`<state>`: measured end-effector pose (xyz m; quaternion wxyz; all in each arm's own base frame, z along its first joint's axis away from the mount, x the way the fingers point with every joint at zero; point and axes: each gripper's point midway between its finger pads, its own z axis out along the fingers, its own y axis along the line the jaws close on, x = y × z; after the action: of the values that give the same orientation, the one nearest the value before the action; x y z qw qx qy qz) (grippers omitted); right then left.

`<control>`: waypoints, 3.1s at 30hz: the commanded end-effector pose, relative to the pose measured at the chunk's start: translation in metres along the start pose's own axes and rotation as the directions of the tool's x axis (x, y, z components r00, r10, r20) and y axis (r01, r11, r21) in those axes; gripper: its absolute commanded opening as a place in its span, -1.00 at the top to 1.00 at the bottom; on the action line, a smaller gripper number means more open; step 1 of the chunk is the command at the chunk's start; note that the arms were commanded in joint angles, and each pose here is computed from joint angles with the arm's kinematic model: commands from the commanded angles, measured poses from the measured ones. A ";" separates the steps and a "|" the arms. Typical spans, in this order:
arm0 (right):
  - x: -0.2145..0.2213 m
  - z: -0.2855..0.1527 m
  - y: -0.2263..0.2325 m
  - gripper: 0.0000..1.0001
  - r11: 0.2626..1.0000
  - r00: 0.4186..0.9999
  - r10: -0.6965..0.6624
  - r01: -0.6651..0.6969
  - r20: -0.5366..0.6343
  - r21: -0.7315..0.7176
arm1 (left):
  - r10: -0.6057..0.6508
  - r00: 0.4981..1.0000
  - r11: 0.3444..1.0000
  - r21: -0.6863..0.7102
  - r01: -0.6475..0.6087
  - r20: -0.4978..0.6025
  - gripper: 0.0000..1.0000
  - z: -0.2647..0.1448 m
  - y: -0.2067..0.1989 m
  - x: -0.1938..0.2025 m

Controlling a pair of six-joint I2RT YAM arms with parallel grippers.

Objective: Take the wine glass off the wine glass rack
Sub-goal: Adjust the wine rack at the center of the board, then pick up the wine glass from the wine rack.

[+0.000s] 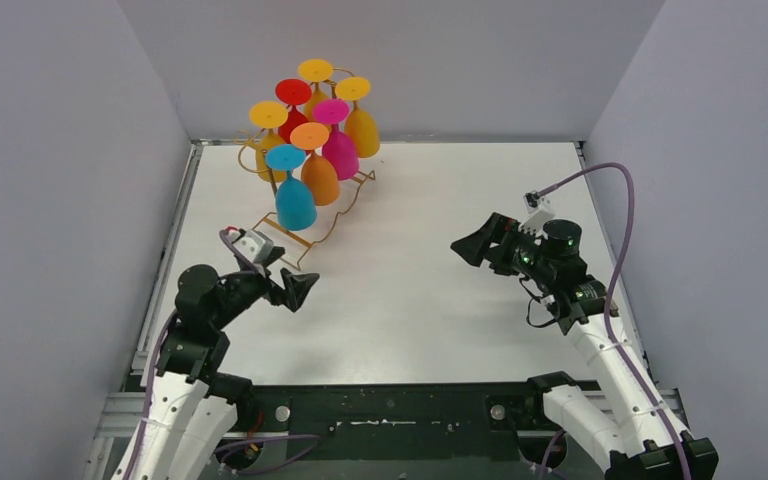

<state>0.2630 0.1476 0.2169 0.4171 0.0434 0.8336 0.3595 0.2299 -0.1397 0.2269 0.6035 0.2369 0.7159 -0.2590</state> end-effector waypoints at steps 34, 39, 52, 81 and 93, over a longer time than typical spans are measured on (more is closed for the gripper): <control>-0.084 0.019 0.074 -0.88 0.971 0.956 0.221 -0.197 0.194 -0.136 | -0.492 0.849 0.721 -0.456 0.522 0.195 -0.48 0.015 0.102 -0.205; -0.078 0.031 0.094 -0.88 0.963 0.958 0.229 -0.197 0.171 -0.183 | -0.521 0.830 0.715 -0.430 0.552 0.199 0.01 0.019 0.112 -0.198; -0.065 0.038 0.094 -0.89 0.964 0.960 0.227 -0.197 0.165 -0.179 | -0.558 0.815 0.750 -0.325 0.577 0.157 -0.10 0.047 0.114 -0.188; -0.062 0.027 0.077 -0.88 0.969 0.946 0.232 -0.206 0.226 -0.133 | -0.605 0.781 0.712 -0.335 0.617 0.153 0.19 0.072 0.132 -0.151; -0.066 0.020 0.070 -0.88 0.972 0.936 0.233 -0.213 0.266 -0.099 | -0.625 0.763 0.696 -0.325 0.641 0.165 0.40 0.070 0.129 -0.146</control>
<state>0.3025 0.1922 0.2826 0.4595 0.1652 0.7634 0.4228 0.3939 -0.0931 0.3561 0.5315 -0.1408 0.7732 -0.3160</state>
